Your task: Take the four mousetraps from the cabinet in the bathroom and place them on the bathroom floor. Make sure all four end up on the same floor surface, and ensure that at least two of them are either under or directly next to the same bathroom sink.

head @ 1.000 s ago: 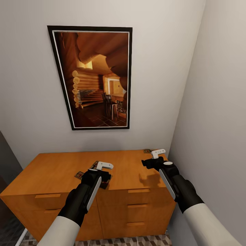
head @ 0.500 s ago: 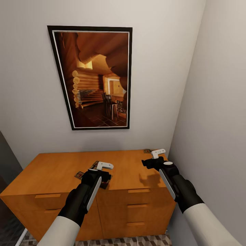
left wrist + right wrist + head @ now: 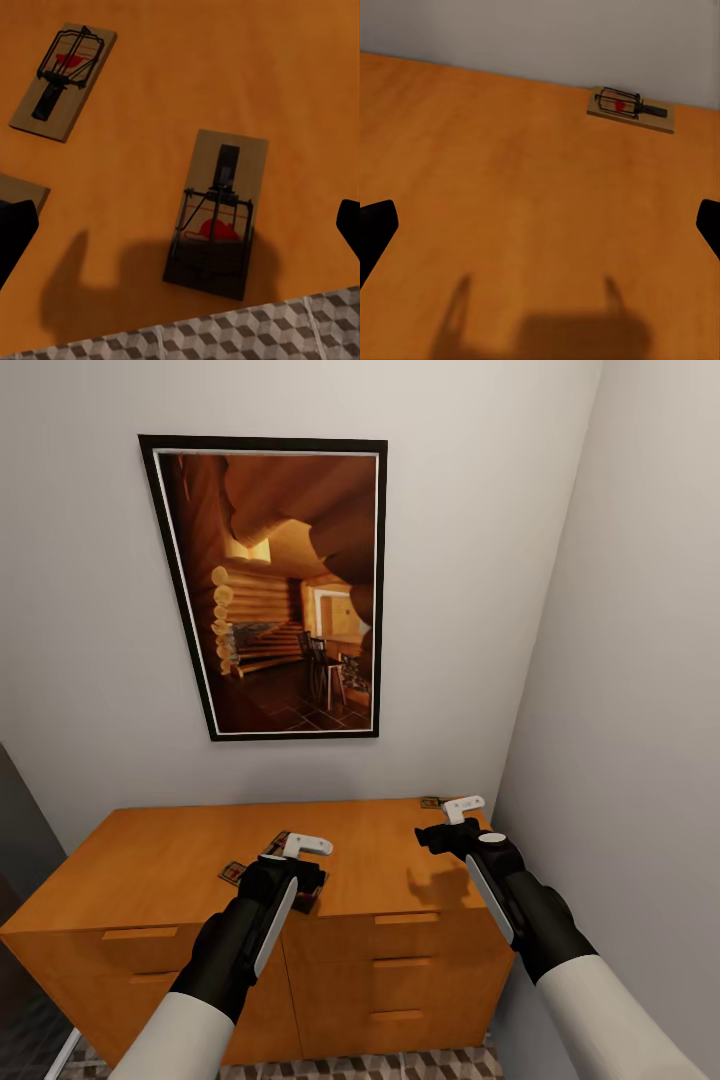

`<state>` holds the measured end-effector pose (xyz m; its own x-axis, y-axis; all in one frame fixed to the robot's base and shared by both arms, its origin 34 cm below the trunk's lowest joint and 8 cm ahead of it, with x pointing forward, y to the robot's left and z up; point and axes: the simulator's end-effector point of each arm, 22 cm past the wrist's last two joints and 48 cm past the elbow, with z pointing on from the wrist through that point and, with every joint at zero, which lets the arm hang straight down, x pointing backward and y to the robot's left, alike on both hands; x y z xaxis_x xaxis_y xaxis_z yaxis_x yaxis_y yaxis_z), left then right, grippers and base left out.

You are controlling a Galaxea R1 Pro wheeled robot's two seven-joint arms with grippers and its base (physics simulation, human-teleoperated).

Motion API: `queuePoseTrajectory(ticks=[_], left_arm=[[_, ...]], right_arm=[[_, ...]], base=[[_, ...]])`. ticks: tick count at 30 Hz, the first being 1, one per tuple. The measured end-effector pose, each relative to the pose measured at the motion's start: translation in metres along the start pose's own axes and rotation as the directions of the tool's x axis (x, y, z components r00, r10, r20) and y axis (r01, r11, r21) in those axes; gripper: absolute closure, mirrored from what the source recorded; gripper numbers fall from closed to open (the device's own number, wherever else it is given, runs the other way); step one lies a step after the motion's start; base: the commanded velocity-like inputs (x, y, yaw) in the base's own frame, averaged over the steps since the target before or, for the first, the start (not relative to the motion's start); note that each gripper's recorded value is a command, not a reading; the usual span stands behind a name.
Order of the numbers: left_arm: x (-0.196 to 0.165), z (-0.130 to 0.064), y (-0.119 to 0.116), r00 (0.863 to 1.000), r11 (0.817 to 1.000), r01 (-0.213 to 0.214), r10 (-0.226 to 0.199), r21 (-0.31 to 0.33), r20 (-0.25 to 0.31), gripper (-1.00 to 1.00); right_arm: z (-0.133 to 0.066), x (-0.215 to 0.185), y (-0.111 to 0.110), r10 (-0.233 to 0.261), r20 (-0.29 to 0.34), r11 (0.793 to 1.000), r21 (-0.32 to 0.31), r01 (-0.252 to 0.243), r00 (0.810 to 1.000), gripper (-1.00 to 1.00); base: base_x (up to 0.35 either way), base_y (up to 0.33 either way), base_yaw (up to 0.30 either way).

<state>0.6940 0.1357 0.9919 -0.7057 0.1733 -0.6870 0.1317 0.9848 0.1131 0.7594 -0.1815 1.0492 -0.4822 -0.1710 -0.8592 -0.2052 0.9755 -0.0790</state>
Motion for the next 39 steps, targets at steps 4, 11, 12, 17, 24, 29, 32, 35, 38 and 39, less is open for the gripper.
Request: queuePoseTrajectory(ticks=[4, 11, 12, 17, 24, 29, 32, 35, 38, 39], left_arm=[[-0.001, 0.0, -0.001, 1.0, 1.0, -0.001, 0.001, 0.001, 0.002, -1.0], [-0.001, 0.0, -0.002, 1.0, 1.0, -0.003, 0.003, 0.003, 0.004, -1.0], [-0.001, 0.0, -0.002, 1.0, 1.0, -0.003, 0.003, 0.004, 0.004, -1.0], [0.0, 0.004, -0.002, 1.0, 1.0, -0.003, 0.003, 0.006, 0.005, -1.0], [0.001, 0.009, -0.003, 1.0, 1.0, -0.003, 0.003, 0.007, 0.006, -1.0], [0.002, 0.013, -0.003, 1.0, 1.0, -0.003, 0.003, 0.007, 0.006, -1.0], [0.002, 0.015, -0.003, 1.0, 1.0, -0.003, 0.003, 0.007, 0.006, -1.0], [0.003, 0.018, -0.003, 1.0, 1.0, -0.003, 0.003, 0.007, 0.006, -1.0], [0.004, 0.02, -0.003, 1.0, 1.0, -0.003, 0.003, 0.007, 0.006, -1.0], [0.004, 0.021, -0.003, 1.0, 1.0, -0.003, 0.003, 0.007, 0.006, -1.0]], right_arm=[[0.0, 0.0, 0.0, -0.001, 0.001, 1.0, 0.0, 0.001, 1.0, -1.0], [0.0, 0.0, 0.0, -0.002, 0.0, 1.0, -0.001, 0.002, 1.0, -1.0], [0.0, 0.0, 0.0, -0.002, 0.0, 1.0, -0.001, 0.002, 1.0, -1.0], [0.003, 0.002, 0.001, -0.002, 0.0, 1.0, -0.001, 0.002, 1.0, -1.0], [0.008, 0.005, 0.001, -0.003, -0.001, 1.0, -0.001, 0.003, 1.0, -1.0], [0.012, 0.007, 0.0, -0.003, -0.001, 1.0, -0.001, 0.003, 1.0, -1.0], [0.014, 0.008, 0.0, -0.003, -0.001, 1.0, -0.001, 0.003, 1.0, -1.0], [0.016, 0.01, 0.0, -0.003, -0.001, 1.0, -0.001, 0.003, 1.0, -1.0], [0.018, 0.011, 0.0, -0.003, -0.001, 1.0, -0.001, 0.003, 1.0, -1.0], [0.019, 0.012, 0.0, -0.003, -0.001, 1.0, -0.001, 0.003, 1.0, -1.0]], base=[[0.0, 0.0, 0.0], [0.0, 0.0, 0.0], [0.0, 0.0, 0.0], [0.0, 0.0, 0.0], [0.0, 0.0, 0.0], [0.0, 0.0, 0.0], [0.0, 0.0, 0.0], [0.0, 0.0, 0.0], [0.0, 0.0, 0.0], [0.0, 0.0, 0.0]])
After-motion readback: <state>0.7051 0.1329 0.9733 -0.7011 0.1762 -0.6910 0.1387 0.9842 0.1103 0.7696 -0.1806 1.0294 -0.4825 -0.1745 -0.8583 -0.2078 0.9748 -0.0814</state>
